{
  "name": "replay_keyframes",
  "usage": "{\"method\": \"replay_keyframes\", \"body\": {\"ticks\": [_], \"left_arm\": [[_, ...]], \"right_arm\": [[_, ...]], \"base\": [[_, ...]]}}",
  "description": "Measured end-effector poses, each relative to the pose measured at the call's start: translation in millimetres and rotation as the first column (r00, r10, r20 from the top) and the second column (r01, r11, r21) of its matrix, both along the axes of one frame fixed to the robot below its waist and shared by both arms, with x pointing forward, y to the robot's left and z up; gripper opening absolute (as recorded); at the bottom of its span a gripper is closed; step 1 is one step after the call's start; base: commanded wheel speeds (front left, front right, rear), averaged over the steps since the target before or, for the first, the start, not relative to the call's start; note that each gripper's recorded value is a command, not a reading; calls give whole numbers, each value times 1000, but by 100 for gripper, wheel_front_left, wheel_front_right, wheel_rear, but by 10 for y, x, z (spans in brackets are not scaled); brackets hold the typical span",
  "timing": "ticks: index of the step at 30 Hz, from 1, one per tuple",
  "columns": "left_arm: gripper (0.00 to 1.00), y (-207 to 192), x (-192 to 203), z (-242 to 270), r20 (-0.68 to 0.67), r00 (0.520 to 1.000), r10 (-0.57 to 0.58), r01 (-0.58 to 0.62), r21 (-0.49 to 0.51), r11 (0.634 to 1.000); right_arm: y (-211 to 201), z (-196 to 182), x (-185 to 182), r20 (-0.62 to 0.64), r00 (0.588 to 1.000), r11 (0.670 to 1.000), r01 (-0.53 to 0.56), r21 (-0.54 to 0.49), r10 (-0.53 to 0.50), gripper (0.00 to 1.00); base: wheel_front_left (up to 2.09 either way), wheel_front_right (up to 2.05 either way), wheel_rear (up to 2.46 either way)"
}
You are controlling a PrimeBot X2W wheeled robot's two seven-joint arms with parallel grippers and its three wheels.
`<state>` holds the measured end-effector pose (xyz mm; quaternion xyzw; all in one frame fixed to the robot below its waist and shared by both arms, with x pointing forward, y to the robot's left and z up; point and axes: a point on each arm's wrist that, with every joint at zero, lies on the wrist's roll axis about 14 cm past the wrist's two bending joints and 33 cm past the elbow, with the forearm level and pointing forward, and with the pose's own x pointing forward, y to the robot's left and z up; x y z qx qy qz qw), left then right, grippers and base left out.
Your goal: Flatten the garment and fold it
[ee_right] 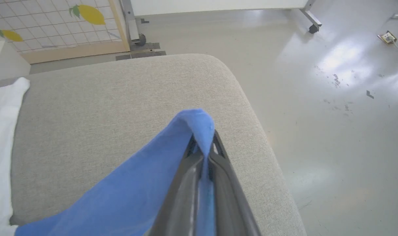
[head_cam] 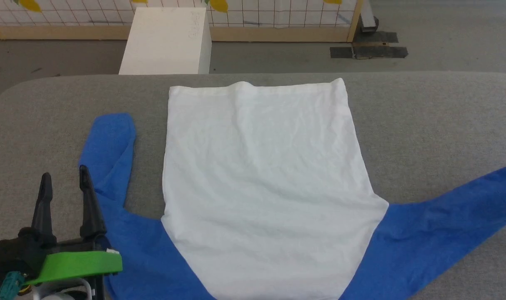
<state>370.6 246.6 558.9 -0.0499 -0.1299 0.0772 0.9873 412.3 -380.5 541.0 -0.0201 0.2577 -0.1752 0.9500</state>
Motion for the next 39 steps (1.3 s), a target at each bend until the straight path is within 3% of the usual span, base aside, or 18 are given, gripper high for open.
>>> {"method": "replay_keyframes", "body": {"ticks": [4,7,11,13,17,20,23,28,30,31,32,33,36,39], "left_arm": [[100,-10,-45,47,13,1000,0,0,-1,1000],[100,-2,-93,52,14,1000,4,-4,-2,1000],[100,20,-144,79,21,1000,12,-12,1,1000],[100,41,-171,91,24,1000,20,-20,3,1000],[100,73,-226,105,27,999,32,-32,3,999],[100,114,-270,106,27,999,46,-46,4,999],[100,156,-310,89,20,998,61,-62,4,998],[100,266,-393,38,1,995,100,-100,4,995],[100,318,-429,11,-9,993,119,-119,3,993],[100,335,-440,-1,-13,992,125,-124,3,992],[100,356,-454,-15,-18,991,132,-132,4,991],[100,371,-463,-30,-24,990,137,-137,5,991],[100,394,-464,-67,-36,989,145,-145,6,989],[100,374,-439,-92,-43,990,137,-137,3,991]], "right_arm": [[618,41,137,-24,978,978,-207,13,207,0],[1207,58,172,-50,924,925,-378,28,379,0],[2196,8,101,-63,791,792,-602,102,609,0],[2659,17,36,-50,707,706,-696,128,706,0],[3419,-35,-127,-17,553,544,-813,209,833,0],[3848,-126,-226,-11,458,446,-860,249,889,0],[4169,-254,-295,-17,385,374,-883,282,923,0],[4507,-634,-497,-99,268,286,-893,347,958,0],[4604,-856,-674,-165,193,243,-892,381,967,0],[4633,-927,-742,-184,166,228,-887,401,969,29],[4668,-990,-820,-197,134,207,-884,418,971,74],[4704,-1021,-874,-195,114,191,-879,437,974,100],[4775,-930,-815,-112,139,175,-869,463,984,100],[4747,-604,-491,42,245,205,-884,421,969,100]], "base": [[0,0,0],[0,0,0],[0,0,0],[0,0,0],[0,0,0],[0,0,0],[0,0,0],[0,0,0],[0,0,0],[0,0,0],[0,0,0],[0,0,0],[0,0,0],[0,0,0]]}}
